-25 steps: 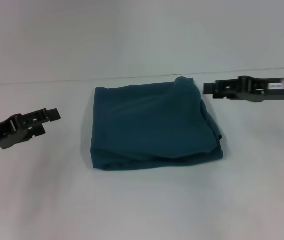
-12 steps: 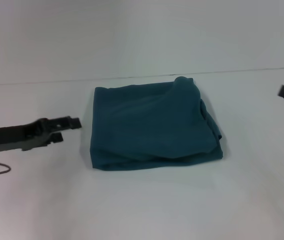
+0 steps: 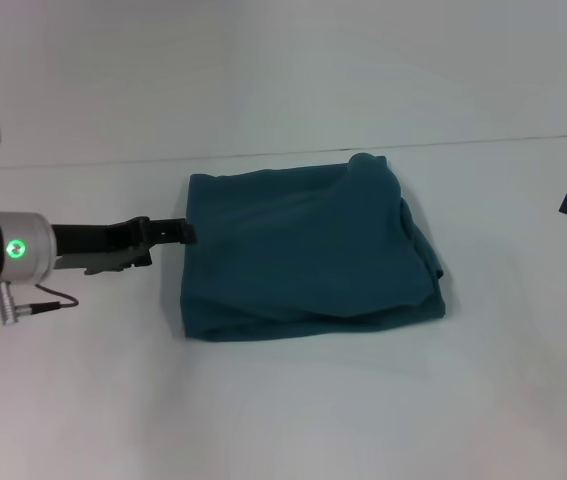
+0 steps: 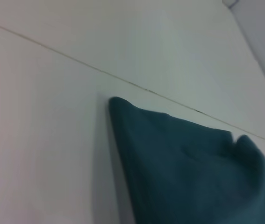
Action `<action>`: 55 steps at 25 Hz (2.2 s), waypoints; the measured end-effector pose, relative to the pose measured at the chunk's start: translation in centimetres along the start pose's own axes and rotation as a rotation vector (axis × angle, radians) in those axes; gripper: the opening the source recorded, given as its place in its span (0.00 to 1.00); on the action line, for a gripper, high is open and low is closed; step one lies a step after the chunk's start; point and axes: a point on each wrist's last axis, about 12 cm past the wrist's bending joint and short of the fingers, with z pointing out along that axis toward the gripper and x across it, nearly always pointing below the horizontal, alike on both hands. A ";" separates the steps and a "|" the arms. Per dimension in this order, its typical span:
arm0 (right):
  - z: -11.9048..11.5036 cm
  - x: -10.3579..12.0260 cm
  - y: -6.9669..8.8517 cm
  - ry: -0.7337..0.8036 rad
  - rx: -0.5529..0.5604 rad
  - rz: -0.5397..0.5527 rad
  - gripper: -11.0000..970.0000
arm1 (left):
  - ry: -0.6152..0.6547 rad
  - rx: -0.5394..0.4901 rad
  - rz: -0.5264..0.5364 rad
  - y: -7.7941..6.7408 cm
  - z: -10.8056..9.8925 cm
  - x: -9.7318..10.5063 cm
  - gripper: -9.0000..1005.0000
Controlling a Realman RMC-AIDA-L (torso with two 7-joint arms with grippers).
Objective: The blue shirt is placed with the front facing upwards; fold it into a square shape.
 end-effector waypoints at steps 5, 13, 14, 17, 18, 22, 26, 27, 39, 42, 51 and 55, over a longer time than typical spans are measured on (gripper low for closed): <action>0.3 -0.1 0.1 0.001 -0.002 -0.002 0.57 | 0.006 -0.030 0.016 -0.7 1.5 -0.1 0.87; 0.2 0.0 0.0 -0.001 0.002 -0.001 0.57 | 0.036 -0.042 0.038 -1.8 3.3 0.4 0.87; 0.2 0.0 0.0 -0.001 0.003 0.000 0.57 | 0.040 -0.043 0.040 -1.9 3.5 0.5 0.87; 0.1 0.2 -0.1 -0.002 0.005 0.008 0.57 | 0.051 -0.047 0.050 -2.2 4.0 0.7 0.87; 0.1 0.3 -0.2 -0.002 0.006 0.011 0.57 | 0.055 -0.047 0.055 -2.4 4.1 0.8 0.87; -0.1 0.4 -0.3 -0.003 0.009 0.017 0.57 | 0.069 -0.051 0.084 -3.1 4.9 1.1 0.87; -0.2 0.5 -0.3 -0.003 0.009 0.020 0.57 | 0.101 -0.054 0.137 -4.5 6.1 1.5 0.87; -0.2 0.5 -0.3 -0.003 0.009 0.022 0.57 | 0.106 -0.054 0.151 -4.7 6.2 1.5 0.87; 0.1 0.4 -0.1 -0.002 -0.004 0.022 0.57 | 0.117 -0.059 0.181 -5.3 6.5 1.7 0.57; 0.2 0.4 -0.1 -0.002 -0.006 0.023 0.57 | 0.117 -0.059 0.178 -5.2 6.5 1.8 0.46; 0.4 0.5 0.0 -0.007 -0.011 0.028 0.57 | 0.122 0.003 0.144 -6.0 5.7 1.8 0.18; 0.4 0.6 -0.1 -0.011 -0.007 0.036 0.57 | 0.165 0.035 0.089 -5.5 4.4 2.4 0.16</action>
